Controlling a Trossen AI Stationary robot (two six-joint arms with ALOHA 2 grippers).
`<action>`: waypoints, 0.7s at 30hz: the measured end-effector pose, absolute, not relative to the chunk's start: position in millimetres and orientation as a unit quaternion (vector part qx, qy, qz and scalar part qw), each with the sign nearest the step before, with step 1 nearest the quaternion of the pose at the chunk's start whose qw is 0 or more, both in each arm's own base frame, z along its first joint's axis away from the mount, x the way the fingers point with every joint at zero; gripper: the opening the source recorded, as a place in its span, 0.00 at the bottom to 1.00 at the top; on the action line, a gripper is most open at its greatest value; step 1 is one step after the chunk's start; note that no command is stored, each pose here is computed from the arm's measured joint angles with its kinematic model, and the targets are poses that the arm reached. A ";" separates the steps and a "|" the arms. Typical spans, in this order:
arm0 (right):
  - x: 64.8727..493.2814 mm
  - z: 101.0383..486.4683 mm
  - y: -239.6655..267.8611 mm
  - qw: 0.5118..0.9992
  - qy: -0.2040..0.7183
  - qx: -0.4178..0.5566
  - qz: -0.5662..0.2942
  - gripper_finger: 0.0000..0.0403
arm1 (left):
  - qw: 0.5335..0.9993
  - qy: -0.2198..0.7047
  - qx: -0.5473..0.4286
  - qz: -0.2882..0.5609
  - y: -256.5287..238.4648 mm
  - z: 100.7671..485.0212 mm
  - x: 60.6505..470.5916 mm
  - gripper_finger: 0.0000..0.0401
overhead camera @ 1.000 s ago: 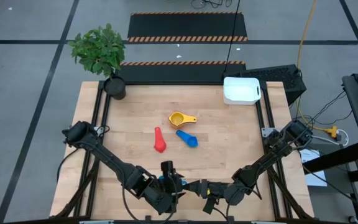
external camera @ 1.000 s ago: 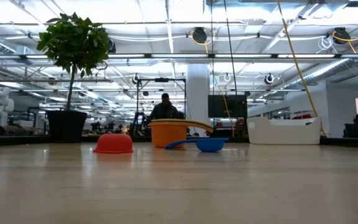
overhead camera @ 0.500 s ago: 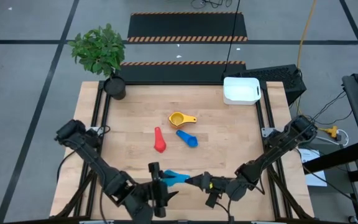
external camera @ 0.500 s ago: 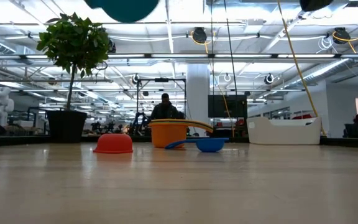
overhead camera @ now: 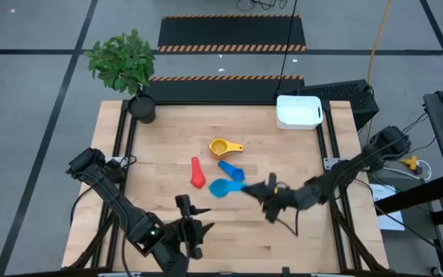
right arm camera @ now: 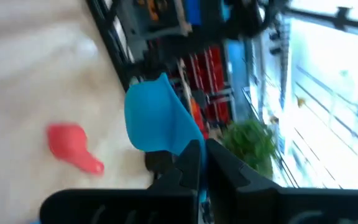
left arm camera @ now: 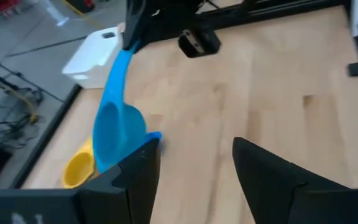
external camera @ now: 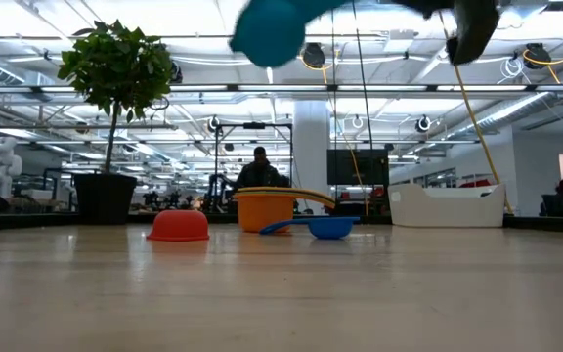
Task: Nest measuring cups in basket
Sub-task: Stack the light blue measuring cup into the yellow measuring cup
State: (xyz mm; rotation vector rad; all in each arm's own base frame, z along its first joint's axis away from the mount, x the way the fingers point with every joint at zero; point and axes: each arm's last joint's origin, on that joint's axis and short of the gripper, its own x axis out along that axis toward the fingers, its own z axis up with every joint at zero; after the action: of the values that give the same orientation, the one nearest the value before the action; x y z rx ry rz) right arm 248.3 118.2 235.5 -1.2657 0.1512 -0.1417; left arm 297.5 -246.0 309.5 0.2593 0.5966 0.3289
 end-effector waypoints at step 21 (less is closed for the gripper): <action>230.0 217.7 -8.6 0.817 0.018 -0.572 -0.071 0.00 | 0.895 0.333 0.120 0.272 -191.5 302.6 316.6 0.40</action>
State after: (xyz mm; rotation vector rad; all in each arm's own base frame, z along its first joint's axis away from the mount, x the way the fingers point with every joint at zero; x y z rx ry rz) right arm 230.0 -8.6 217.7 -1.2184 0.0375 -0.1504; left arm 316.6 -191.5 302.6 0.2494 0.6911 0.5641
